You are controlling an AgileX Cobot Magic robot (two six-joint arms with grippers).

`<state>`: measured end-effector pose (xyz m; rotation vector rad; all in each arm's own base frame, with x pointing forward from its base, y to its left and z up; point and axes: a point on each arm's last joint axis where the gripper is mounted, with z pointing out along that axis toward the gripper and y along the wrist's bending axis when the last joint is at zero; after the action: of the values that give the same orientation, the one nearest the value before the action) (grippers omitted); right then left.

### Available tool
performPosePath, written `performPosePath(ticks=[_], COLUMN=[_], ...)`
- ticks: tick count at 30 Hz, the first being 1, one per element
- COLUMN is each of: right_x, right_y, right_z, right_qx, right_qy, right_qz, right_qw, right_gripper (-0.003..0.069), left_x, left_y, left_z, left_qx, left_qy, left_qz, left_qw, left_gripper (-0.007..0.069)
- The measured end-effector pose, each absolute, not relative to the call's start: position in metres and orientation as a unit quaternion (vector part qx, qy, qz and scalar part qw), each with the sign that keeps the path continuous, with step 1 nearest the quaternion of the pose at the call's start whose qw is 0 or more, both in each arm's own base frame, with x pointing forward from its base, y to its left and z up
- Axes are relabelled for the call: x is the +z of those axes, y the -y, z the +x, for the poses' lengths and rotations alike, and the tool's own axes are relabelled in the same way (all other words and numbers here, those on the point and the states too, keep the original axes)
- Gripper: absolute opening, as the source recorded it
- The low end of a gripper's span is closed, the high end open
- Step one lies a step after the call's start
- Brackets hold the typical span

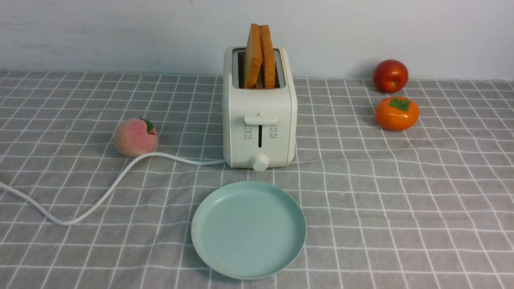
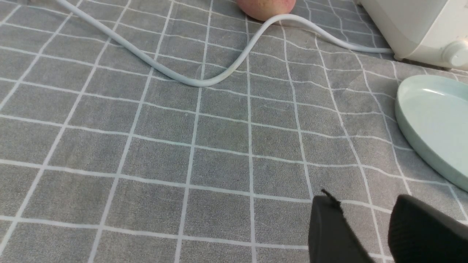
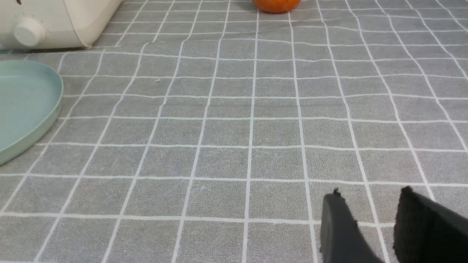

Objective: Take toasted bread from bread machine on grey coffee table place on plate.
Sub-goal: 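Reach for a toast slice standing in the toaster with the left gripper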

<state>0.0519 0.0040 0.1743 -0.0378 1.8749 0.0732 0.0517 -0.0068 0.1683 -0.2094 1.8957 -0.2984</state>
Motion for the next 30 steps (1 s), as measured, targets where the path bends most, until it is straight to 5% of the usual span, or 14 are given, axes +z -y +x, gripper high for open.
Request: performPosePath(ticks=[7, 16, 22, 28, 30], right_x=[0.174, 0.189, 0.197, 0.207, 0.230], right_y=[-0.004, -0.010, -0.008, -0.005, -0.006], right_z=[0.052, 0.055, 0.056, 0.056, 0.052], right_qx=[0.035, 0.208, 0.237, 0.249, 0.270], right_qy=[-0.805, -0.732, -0.695, -0.658, -0.641], right_qz=[-0.013, 0.136, 0.166, 0.184, 0.183], right_qw=[0.592, 0.635, 0.658, 0.686, 0.695], right_gripper=[0.0239, 0.0239, 0.0239, 0.0239, 0.0235], left_x=[0.174, 0.203, 0.214, 0.222, 0.239], left_y=[0.008, 0.004, -0.002, -0.006, -0.006], left_z=[0.053, 0.057, 0.056, 0.054, 0.050], left_qx=[-0.164, -0.323, -0.353, -0.356, -0.359], left_qy=[-0.783, -0.634, -0.573, -0.533, -0.518], left_qz=[-0.118, -0.254, -0.288, -0.296, -0.284], left_qw=[0.589, 0.655, 0.682, 0.708, 0.723], left_gripper=[0.0238, 0.0238, 0.0228, 0.0001, -0.0014])
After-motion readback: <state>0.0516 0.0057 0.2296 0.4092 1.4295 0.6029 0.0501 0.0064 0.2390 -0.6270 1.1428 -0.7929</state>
